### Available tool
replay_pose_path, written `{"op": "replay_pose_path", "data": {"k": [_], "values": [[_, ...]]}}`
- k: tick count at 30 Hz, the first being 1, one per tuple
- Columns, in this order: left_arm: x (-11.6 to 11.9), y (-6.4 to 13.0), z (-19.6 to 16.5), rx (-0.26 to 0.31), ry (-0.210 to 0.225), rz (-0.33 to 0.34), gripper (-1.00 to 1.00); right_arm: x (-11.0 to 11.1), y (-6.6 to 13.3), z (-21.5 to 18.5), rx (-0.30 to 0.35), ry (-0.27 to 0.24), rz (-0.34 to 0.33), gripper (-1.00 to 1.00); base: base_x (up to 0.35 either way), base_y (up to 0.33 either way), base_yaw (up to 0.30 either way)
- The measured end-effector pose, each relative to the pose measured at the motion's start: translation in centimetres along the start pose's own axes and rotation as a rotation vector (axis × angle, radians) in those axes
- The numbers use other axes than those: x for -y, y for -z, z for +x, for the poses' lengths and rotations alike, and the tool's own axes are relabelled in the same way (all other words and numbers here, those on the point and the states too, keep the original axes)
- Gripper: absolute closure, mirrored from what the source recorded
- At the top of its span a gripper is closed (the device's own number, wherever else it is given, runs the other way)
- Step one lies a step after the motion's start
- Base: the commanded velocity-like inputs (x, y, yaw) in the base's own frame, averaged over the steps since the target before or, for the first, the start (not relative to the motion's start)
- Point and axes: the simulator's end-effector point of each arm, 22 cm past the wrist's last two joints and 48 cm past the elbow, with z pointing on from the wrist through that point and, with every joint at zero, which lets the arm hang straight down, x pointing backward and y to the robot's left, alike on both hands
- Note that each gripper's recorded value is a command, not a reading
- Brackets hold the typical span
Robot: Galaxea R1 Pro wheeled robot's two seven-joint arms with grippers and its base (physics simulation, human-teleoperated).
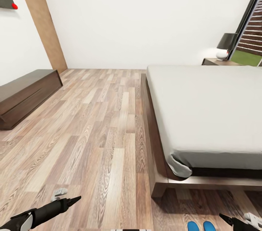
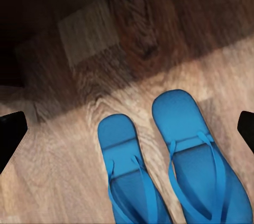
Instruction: In the bedroom, move the book from the bed onto either nightstand, and place the two sandals side by side next to the bed.
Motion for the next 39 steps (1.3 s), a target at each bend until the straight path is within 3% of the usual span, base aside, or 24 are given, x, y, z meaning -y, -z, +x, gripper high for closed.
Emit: {"op": "replay_pose_path", "data": {"k": [39], "values": [[4.1,2.9,-6.1,0.119,-0.080,0.031,-1.00,-3.5,3.2,-5.5,0.132,0.020,-0.071,-1.00,0.000,0.000,0.000]]}}
